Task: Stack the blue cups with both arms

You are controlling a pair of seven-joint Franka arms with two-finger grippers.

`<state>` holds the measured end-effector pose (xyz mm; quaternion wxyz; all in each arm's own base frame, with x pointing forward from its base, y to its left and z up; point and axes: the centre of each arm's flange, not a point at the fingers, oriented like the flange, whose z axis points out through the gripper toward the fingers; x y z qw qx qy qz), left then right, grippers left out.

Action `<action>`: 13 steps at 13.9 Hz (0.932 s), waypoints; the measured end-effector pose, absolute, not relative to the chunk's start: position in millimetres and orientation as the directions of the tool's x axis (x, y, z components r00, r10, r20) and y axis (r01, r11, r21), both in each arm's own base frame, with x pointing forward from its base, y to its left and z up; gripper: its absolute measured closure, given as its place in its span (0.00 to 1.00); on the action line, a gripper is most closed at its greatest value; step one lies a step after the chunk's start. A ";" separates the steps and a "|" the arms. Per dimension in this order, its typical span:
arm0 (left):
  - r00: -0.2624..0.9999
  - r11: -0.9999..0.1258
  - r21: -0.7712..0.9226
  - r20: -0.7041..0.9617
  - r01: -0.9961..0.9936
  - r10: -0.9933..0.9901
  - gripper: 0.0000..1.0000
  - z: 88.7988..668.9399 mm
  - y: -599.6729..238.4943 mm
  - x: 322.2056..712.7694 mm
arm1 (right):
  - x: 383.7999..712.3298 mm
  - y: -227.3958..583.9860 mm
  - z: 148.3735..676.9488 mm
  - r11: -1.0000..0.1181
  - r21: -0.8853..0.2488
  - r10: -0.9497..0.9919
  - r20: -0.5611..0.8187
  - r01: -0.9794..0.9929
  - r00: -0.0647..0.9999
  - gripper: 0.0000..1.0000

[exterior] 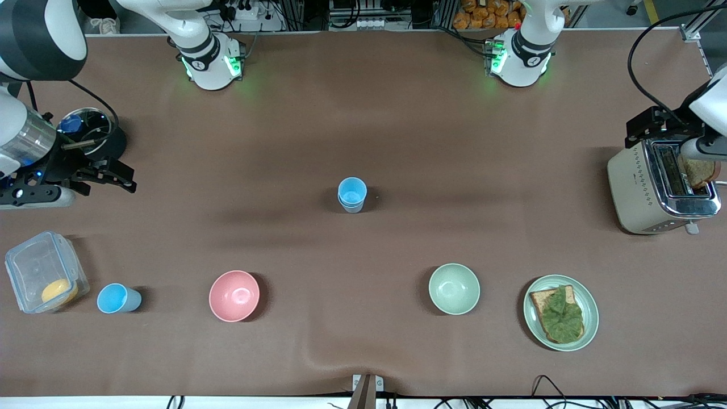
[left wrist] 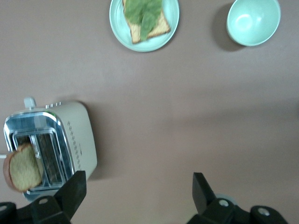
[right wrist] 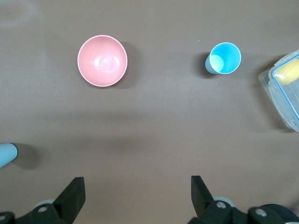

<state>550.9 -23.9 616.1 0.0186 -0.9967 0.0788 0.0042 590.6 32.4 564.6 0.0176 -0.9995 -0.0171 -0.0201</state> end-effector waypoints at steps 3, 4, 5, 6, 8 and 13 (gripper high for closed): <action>0.984 -0.983 -0.039 0.004 -0.179 -0.180 0.00 619.4 -36.5 551.8 | 590.4 32.5 564.6 -0.999 -0.035 0.034 0.040 0.035 0.999 0.00; 0.983 -0.982 -0.039 0.006 -0.182 -0.182 0.00 619.9 -38.1 551.8 | 590.4 32.6 564.6 -0.999 -0.035 0.034 0.040 0.035 0.999 0.00; 0.982 -0.982 -0.039 0.007 -0.187 -0.187 0.00 620.3 -40.8 551.6 | 590.3 32.6 564.6 -0.999 -0.035 0.034 0.039 0.035 0.999 0.00; 0.981 -0.980 -0.037 0.008 -0.194 -0.194 0.00 620.6 -45.0 551.3 | 590.3 32.7 564.6 -0.999 -0.035 0.034 0.039 0.035 0.999 0.00; 0.980 -0.979 -0.034 0.010 -0.200 -0.201 0.00 621.0 -49.2 551.1 | 590.2 32.7 564.6 -0.999 -0.035 0.034 0.039 0.035 0.999 0.00; 0.984 -0.984 -0.034 0.028 -0.173 -0.174 0.00 628.3 -53.2 551.3 | 590.0 32.6 564.8 -0.999 -0.035 0.034 0.038 0.035 0.999 0.00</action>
